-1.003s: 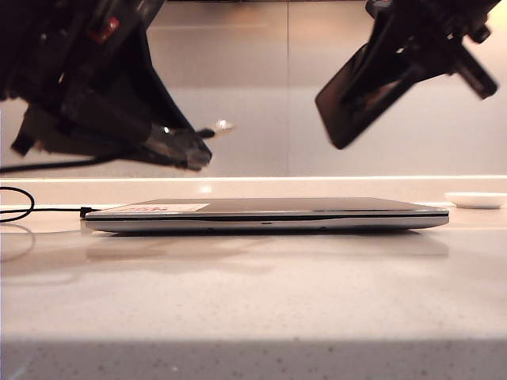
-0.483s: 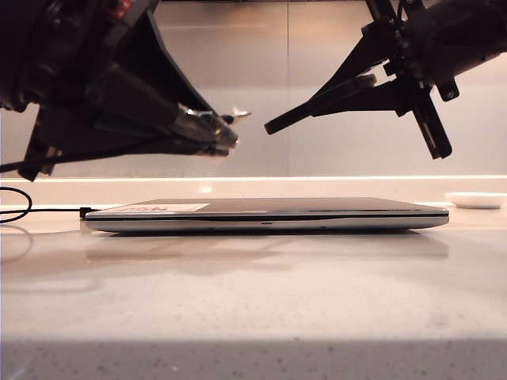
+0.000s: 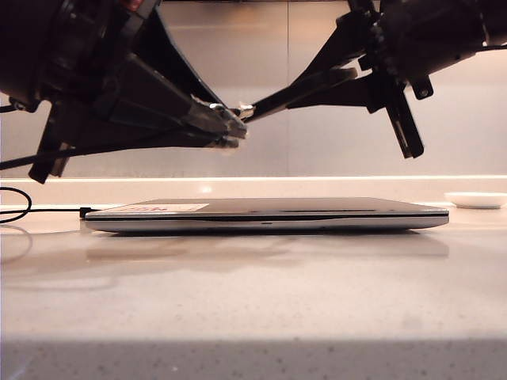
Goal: Pick up the charging cable and the phone, plug the charging cable into the charging port on the phone, and finally place them back on the table.
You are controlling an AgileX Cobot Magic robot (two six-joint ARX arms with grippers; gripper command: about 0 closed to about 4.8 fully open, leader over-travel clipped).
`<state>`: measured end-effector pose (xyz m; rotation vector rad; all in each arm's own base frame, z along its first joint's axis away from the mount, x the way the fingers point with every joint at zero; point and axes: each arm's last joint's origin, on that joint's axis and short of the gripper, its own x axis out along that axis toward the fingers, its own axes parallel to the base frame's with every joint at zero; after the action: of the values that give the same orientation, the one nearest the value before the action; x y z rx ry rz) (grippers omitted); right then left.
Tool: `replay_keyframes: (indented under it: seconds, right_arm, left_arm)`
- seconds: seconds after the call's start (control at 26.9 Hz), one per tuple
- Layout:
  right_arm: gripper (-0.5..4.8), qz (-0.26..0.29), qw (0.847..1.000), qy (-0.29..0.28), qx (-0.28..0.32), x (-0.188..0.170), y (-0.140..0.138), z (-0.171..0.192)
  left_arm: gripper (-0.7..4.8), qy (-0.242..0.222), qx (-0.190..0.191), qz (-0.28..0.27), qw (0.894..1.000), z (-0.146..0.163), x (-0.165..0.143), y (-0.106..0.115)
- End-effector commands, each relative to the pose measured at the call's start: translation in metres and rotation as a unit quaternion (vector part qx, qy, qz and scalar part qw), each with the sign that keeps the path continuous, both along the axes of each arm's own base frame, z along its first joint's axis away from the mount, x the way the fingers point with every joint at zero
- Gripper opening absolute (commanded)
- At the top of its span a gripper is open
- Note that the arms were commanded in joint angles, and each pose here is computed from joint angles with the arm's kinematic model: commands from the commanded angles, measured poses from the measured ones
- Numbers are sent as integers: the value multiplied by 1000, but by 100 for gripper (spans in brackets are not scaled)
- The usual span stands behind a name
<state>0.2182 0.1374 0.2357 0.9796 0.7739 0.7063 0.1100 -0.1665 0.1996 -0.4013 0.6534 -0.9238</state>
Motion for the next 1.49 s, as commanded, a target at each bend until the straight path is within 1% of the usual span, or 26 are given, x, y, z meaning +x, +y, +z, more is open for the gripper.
replay_keyframes:
  seconds: [0.04, 0.19, 0.74, 1.04, 1.26, 1.49]
  right_arm:
    - [-6, 9, 1000, -21, 10, -1, 6, 5]
    - [-6, 20, 1000, -17, 8, -3, 12, 2]
    - [-6, 23, 1000, -17, 11, -3, 12, 2]
    - [-6, 27, 999, -3, 27, -3, 13, 4]
    - [-6, 31, 999, -16, 19, -3, 13, 4]
    - [-6, 34, 999, -17, 18, -4, 13, 3]
  left_arm:
    - [-6, -7, -16, 0, 1000, 4, 1, -1]
    - [-6, -6, -15, 0, 1000, 3, 1, -1]
    - [-6, -6, -14, 0, 1000, 3, 1, -2]
    - [-6, -6, -15, 0, 1000, 3, 1, -2]
    - [-6, -6, -15, 0, 1000, 3, 1, -2]
    - [-6, -6, -15, 0, 1000, 3, 1, -1]
